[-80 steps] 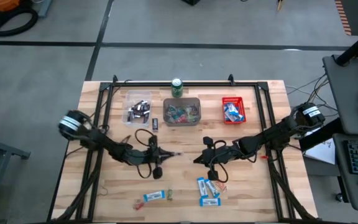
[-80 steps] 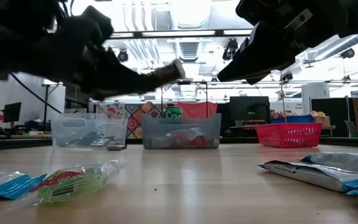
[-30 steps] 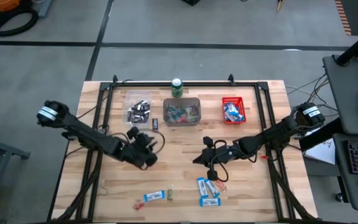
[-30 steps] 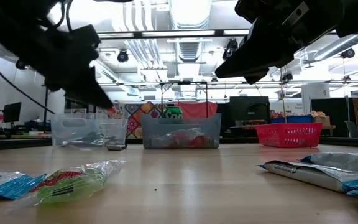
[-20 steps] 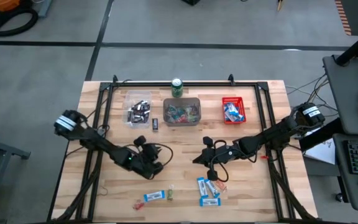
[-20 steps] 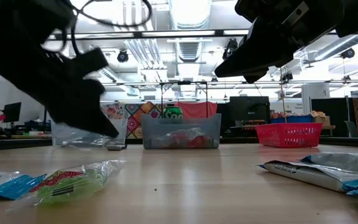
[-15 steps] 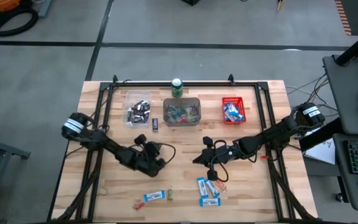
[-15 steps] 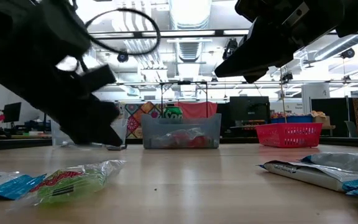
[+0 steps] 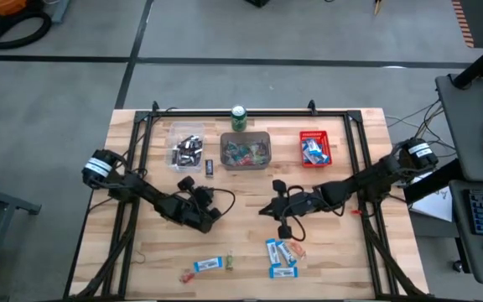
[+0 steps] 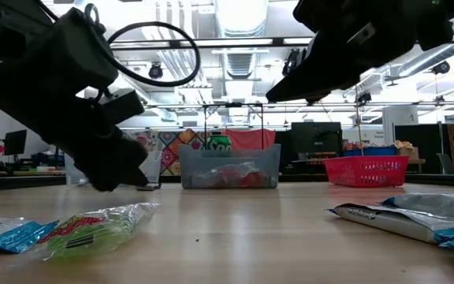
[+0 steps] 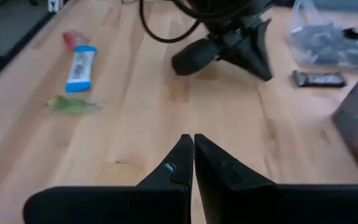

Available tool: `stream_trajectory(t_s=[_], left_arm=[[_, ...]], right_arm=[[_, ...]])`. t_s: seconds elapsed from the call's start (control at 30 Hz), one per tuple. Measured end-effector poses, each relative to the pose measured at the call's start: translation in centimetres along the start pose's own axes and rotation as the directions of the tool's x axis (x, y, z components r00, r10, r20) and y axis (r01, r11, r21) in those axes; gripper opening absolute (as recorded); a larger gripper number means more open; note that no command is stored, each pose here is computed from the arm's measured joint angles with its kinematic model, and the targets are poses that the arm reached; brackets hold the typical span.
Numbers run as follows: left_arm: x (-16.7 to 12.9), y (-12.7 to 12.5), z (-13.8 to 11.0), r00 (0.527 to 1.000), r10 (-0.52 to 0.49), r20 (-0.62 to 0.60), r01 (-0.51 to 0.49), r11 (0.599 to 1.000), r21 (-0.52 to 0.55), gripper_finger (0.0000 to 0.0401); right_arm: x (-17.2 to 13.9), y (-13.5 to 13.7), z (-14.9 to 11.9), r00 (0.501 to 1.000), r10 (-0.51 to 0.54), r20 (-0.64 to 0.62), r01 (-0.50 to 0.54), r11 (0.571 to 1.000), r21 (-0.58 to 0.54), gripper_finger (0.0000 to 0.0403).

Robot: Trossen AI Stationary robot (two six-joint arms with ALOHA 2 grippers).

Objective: Organize candy in baskets
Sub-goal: Put the brown chocolate bar into the transparent bin

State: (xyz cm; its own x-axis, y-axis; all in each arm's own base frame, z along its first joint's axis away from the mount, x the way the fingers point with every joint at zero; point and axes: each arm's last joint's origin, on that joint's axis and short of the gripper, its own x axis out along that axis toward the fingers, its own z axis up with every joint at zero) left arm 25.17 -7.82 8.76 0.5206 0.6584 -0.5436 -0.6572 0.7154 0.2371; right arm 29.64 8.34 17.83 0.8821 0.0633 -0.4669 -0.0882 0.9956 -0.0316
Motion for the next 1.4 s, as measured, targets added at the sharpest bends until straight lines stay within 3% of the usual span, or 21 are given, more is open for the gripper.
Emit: stream_trajectory(t_s=[0.1, 0.33, 0.5, 0.7, 0.83, 1.07, 1.4], left_arm=[[-0.2, -0.2, 0.2, 0.996, -0.067, -0.051, 0.071, 0.994, 0.087, 0.0000], [-1.0, 0.2, 0.5, 0.989, -0.131, -0.071, 0.138, 0.986, 0.097, 0.0000], [-2.4, 1.1, 1.3, 0.979, -0.195, -0.054, 0.200, 0.971, 0.131, 0.0000], [-3.6, 2.5, 1.6, 0.918, -0.395, -0.024, 0.395, 0.914, 0.093, 0.0000], [-3.6, 3.4, 0.7, 0.895, -0.443, 0.060, 0.441, 0.897, 0.034, 0.0000], [-2.6, 3.9, -0.2, 0.954, -0.222, 0.202, 0.237, 0.970, -0.055, 0.0000], [0.2, 2.7, -1.2, 0.978, 0.007, 0.208, 0.010, 0.997, -0.081, 0.0000]], right_arm=[[0.2, -1.0, 0.0, 1.000, -0.029, -0.002, 0.029, 0.996, -0.082, 0.0009], [0.5, -4.1, 0.0, 0.995, -0.095, -0.010, 0.093, 0.990, -0.103, 0.0009], [0.6, -4.7, -0.1, 1.000, 0.004, -0.014, -0.005, 0.995, -0.098, 0.0009], [0.6, -5.0, -0.1, 1.000, -0.006, -0.013, 0.004, 0.994, -0.112, 0.0009], [0.6, -5.1, 0.0, 1.000, -0.010, -0.006, 0.010, 0.994, -0.107, 0.0009], [0.6, -5.2, 0.0, 1.000, -0.015, -0.007, 0.014, 0.997, -0.079, 0.0009], [0.6, -5.2, 0.0, 1.000, -0.020, -0.007, 0.019, 0.998, -0.060, 0.0009]])
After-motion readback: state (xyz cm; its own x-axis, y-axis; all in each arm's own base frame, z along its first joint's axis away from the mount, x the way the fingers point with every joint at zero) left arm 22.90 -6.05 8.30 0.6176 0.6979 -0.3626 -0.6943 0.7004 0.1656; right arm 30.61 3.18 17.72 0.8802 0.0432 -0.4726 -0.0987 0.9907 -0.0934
